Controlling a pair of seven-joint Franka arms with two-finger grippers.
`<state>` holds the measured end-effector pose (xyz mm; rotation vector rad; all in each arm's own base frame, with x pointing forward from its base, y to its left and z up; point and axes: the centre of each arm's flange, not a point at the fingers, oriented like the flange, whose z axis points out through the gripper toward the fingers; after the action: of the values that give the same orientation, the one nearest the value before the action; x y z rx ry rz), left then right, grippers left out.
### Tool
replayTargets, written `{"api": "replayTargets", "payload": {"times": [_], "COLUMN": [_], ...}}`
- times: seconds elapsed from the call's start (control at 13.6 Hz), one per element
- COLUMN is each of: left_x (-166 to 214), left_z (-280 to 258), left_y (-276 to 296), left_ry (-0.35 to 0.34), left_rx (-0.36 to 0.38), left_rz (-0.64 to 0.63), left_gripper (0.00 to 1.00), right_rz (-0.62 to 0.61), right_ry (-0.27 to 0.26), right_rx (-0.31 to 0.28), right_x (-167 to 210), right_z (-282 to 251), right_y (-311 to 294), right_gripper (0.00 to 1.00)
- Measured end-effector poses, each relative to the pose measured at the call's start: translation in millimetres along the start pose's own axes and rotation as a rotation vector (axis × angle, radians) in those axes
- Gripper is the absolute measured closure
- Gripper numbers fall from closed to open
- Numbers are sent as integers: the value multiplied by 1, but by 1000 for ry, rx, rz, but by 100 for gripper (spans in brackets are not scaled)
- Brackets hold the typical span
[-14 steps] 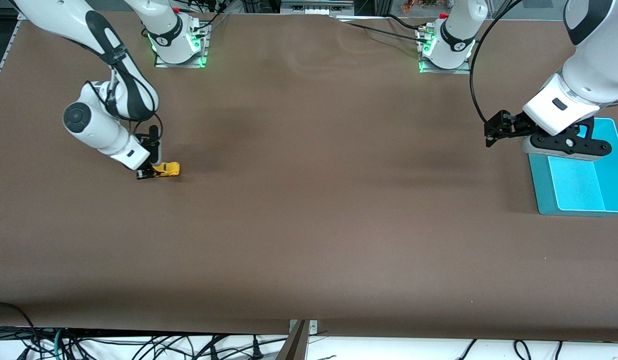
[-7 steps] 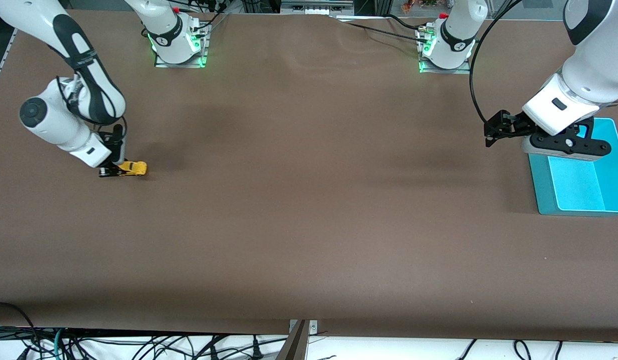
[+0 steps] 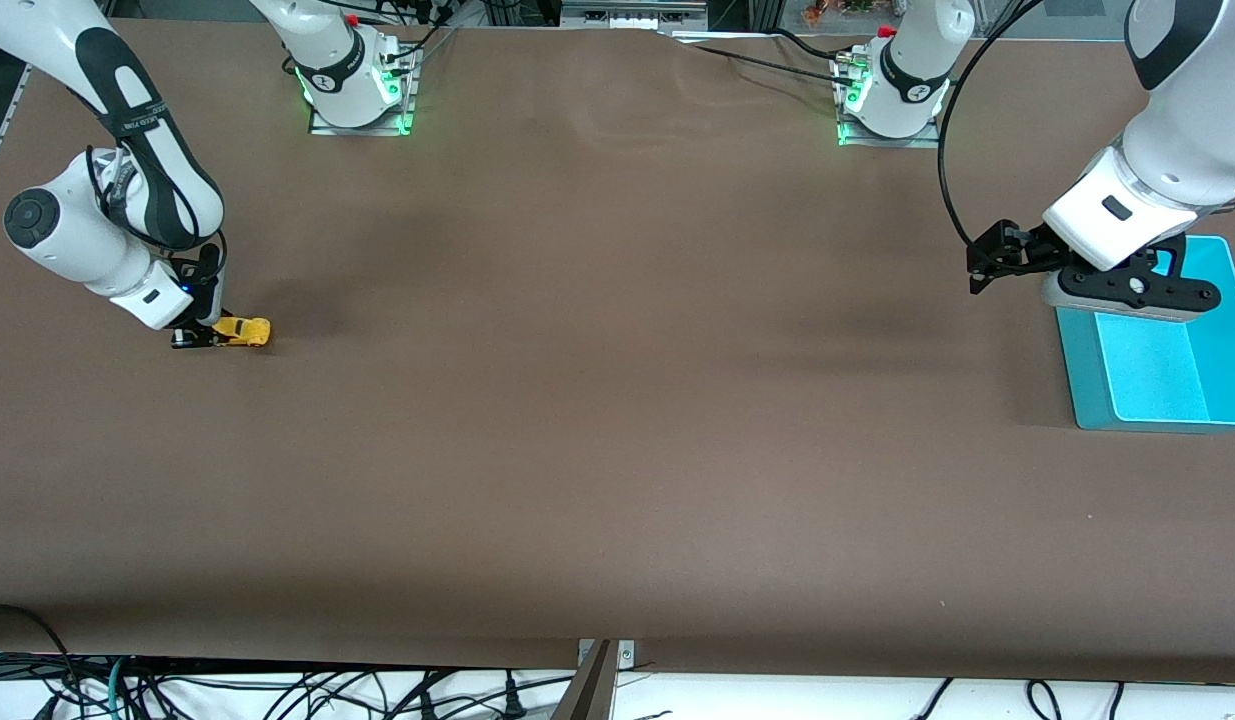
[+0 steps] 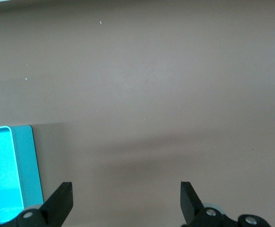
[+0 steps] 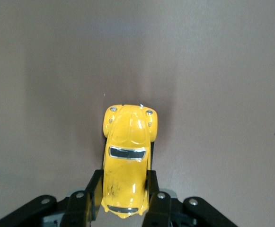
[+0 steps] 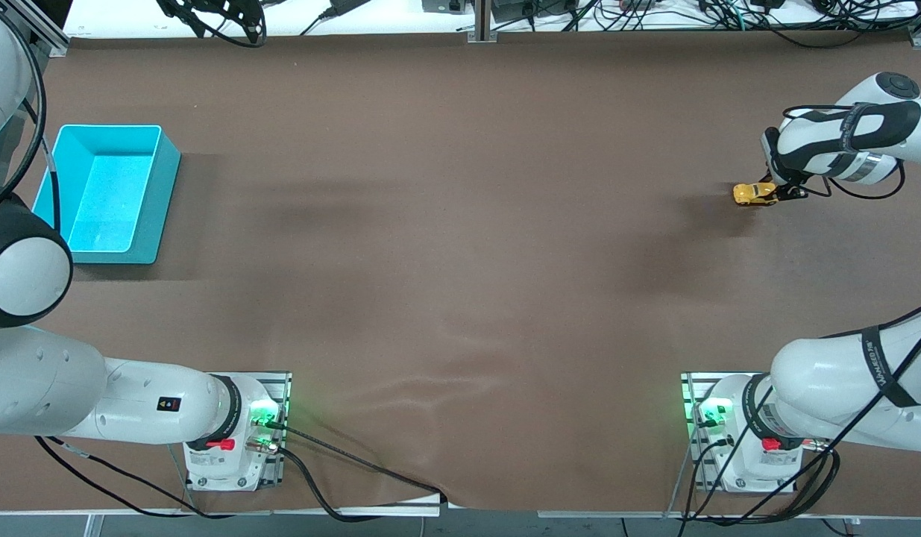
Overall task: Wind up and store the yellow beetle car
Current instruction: 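Pull the car backward along the table with the right gripper, then open the right gripper to release the wound car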
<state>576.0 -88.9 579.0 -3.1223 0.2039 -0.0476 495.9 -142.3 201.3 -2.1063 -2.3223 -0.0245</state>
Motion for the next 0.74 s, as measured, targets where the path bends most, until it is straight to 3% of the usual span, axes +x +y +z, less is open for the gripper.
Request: {"api": "replayTargets", "payload": {"times": [0.15,0.22,0.59,0.74], "left_x": [0,0,0,0], "left_z": [0,0,0,0], "left_y": [0,0,0,0], "left_ry": [0,0,0,0], "left_rx": [0,0,0,0], "left_rz": [0,0,0,0], "left_gripper": [0,0,0,0], "right_rz": [-11,-17,19,36], "right_ry": [9,13,34,41], "right_rx": [12,16,53,75], "right_x": [4,5,4,0], "right_z": [0,-2,-40,-65], "right_y": [7,12,52,66], "right_gripper": [59,52,1,0]}}
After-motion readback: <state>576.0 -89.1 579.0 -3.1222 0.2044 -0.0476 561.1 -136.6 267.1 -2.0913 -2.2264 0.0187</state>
